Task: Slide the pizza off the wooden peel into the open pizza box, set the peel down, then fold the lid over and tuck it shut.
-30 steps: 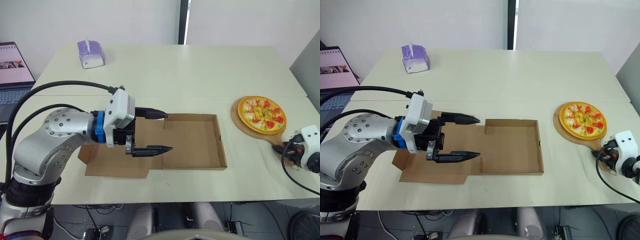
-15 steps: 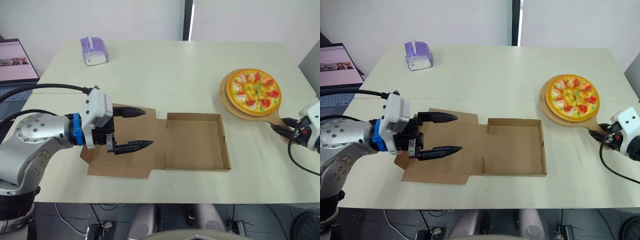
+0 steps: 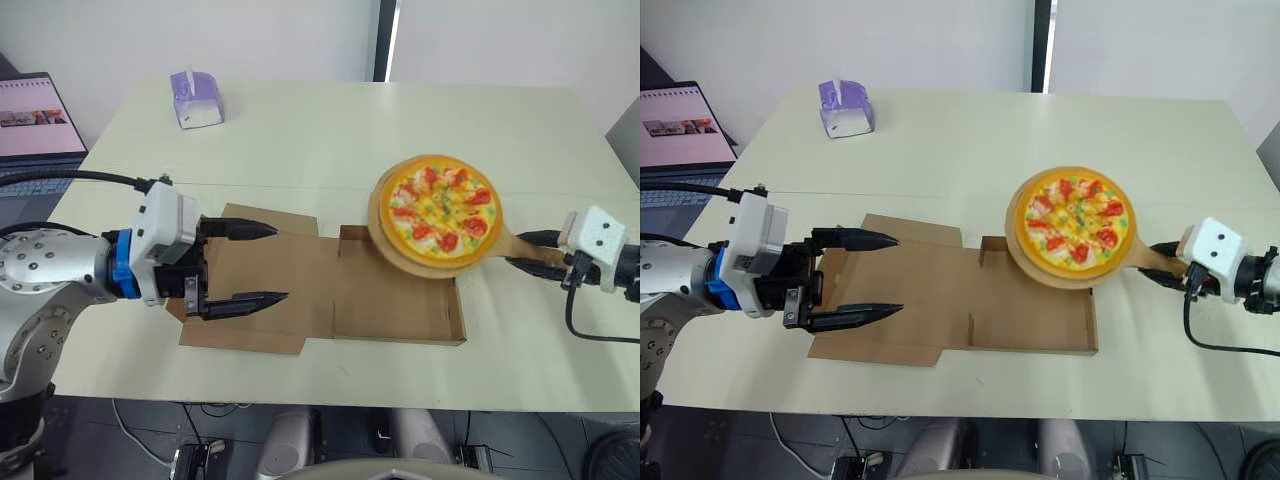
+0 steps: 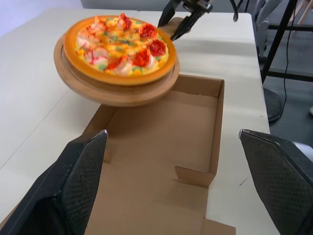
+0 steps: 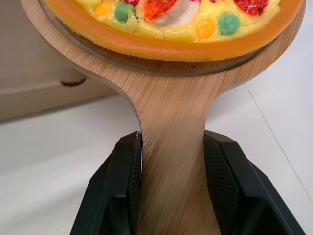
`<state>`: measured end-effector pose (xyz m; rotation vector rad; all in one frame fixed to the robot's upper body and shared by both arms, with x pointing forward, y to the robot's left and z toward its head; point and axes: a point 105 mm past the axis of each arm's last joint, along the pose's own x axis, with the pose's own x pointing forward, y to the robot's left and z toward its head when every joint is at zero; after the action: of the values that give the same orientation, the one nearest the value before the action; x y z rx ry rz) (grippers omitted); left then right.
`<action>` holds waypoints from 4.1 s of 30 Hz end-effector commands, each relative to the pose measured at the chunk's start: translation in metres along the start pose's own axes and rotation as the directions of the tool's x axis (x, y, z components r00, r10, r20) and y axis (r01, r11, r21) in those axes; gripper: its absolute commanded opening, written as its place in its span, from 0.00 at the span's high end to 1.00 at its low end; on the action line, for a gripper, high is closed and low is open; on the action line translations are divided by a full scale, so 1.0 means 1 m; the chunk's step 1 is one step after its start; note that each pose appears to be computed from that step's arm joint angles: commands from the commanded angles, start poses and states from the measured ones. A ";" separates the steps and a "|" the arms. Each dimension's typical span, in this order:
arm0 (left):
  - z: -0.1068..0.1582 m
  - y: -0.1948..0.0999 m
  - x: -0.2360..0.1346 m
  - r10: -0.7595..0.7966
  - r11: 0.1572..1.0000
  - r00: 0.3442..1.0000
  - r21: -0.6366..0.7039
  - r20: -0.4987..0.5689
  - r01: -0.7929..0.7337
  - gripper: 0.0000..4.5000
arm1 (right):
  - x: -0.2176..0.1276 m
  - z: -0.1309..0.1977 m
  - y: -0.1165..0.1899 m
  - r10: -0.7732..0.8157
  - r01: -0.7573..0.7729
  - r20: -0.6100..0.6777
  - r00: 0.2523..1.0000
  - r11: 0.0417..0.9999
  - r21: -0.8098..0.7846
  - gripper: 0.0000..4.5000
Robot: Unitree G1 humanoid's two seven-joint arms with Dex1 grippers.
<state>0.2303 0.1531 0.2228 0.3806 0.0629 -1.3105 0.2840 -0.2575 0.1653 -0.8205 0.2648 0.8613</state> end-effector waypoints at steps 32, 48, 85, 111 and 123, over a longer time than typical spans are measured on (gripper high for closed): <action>0.002 -0.013 0.002 -0.061 0.998 0.998 0.014 -0.005 0.061 0.00 | -0.011 0.037 -0.058 -0.166 0.184 0.079 0.983 0.902 -0.392 0.65; 0.008 -0.018 0.008 -0.083 0.996 0.996 0.026 0.038 0.082 0.00 | -0.035 0.032 -0.097 -0.340 0.353 0.096 0.935 0.883 -0.308 0.65; 0.033 -0.017 0.067 -0.113 0.992 0.975 0.082 0.189 0.099 0.00 | -0.049 -0.099 0.025 -0.321 0.523 -0.413 0.852 0.549 0.652 0.01; -0.075 -0.076 -0.042 0.819 0.269 0.569 -0.828 -0.072 -0.492 0.00 | 0.058 0.137 0.043 0.374 -0.396 0.501 0.781 0.916 -0.067 0.01; -0.122 -0.078 -0.050 0.854 -0.248 0.399 -0.935 -0.335 -0.252 0.00 | 0.060 0.151 0.051 0.452 -0.455 0.507 0.734 0.881 -0.126 0.01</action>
<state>0.1594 0.2191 0.1001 -1.0394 0.2631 0.0025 0.2722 -0.0984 0.1973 -0.4557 0.0215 1.4921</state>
